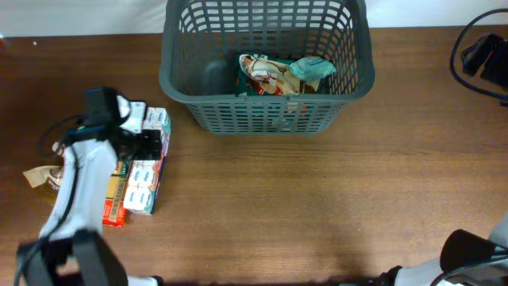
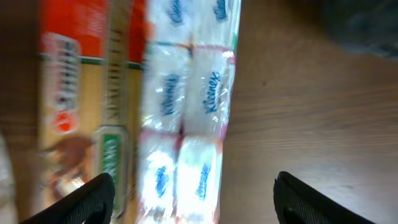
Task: Pack container
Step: 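Grasp the white tissue-pack bundle with the left gripper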
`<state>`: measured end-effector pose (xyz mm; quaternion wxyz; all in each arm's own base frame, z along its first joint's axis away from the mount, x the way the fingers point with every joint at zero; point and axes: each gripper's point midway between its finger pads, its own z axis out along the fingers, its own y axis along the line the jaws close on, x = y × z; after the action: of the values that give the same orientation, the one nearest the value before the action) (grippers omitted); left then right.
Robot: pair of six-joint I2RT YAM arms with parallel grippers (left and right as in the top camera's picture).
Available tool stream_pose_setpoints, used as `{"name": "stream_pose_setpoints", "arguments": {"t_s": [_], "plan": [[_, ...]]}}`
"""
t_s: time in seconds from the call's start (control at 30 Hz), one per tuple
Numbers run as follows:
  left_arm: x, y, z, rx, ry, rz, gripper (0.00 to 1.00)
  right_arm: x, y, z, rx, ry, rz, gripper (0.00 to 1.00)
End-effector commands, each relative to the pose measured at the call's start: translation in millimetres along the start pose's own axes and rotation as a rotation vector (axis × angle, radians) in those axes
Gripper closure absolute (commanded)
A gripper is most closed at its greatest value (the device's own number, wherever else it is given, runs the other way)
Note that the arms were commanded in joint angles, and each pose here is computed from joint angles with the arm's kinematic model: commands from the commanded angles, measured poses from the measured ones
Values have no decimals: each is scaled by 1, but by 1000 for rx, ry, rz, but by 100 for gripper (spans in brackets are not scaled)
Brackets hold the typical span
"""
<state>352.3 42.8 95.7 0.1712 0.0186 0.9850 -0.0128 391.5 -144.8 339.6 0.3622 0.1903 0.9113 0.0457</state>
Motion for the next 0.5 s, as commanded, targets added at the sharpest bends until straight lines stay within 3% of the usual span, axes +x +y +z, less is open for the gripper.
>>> {"name": "stream_pose_setpoints", "arguments": {"t_s": [0.0,0.23,0.3,0.37,0.43,0.47], "plan": [[13,7,33,-61,112,19,24,2,2,0,-11,5,3,1],[19,13,61,-77,158,-8,23,2,2,0,-11,5,3,1],[20,13,66,-75,166,-8,30,2,2,0,-11,5,3,1],[21,13,71,-75,175,-8,53,2,2,0,-11,5,3,1],[24,13,75,-72,187,-9,91,2,2,0,-11,5,3,1],[24,13,75,-72,188,-9,98,2,2,0,-11,5,3,1]]}}
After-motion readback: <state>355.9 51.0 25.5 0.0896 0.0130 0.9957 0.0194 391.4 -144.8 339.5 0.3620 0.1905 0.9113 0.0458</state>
